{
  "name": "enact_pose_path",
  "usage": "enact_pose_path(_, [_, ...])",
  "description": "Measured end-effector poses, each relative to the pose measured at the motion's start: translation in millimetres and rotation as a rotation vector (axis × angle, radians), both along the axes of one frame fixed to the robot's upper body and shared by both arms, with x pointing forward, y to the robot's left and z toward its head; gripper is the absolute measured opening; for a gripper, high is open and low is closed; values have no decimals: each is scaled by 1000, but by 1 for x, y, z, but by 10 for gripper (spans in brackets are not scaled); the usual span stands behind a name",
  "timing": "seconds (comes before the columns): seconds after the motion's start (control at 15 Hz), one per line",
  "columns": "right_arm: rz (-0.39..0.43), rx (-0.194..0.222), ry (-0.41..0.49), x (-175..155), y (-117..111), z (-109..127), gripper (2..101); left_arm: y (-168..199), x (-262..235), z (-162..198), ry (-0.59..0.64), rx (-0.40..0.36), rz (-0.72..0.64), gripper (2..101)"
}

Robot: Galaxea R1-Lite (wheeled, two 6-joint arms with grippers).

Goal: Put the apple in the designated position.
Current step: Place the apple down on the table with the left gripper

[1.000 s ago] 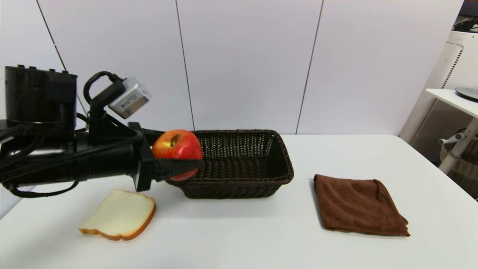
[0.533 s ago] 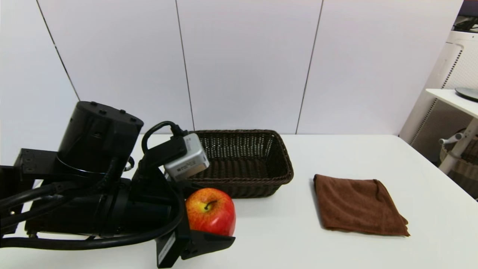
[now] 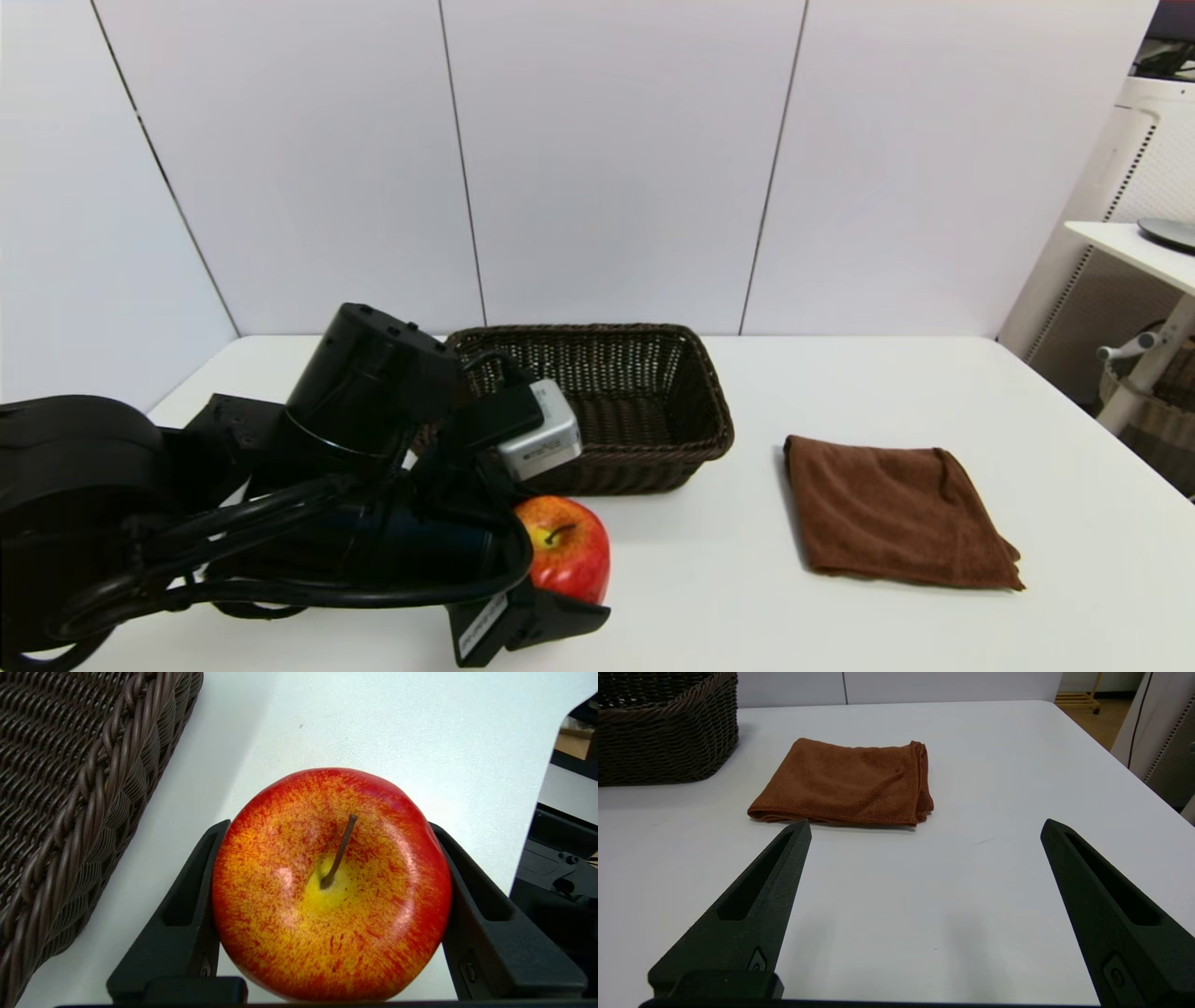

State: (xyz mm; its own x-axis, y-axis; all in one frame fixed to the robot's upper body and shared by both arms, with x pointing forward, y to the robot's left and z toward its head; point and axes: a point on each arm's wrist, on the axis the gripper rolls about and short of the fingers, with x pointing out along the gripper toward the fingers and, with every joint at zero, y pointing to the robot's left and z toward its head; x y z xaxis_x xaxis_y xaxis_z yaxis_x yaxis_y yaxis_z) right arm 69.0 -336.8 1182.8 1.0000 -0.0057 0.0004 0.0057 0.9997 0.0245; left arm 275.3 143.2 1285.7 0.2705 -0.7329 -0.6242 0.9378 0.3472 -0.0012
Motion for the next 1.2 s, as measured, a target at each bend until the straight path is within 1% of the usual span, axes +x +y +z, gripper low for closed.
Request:
enact_pose_path(0.2, [0,0,0,0,0,0,973,-9,9,-9,-9,-7,2,721])
enact_pose_path(1.07, [0,0,0,0,0,0,973,-17,6,-29,38,40,-26,720])
enact_pose_path(1.2, [0,0,0,0,0,0,973,-21,11,-33,20,35,-7,720])
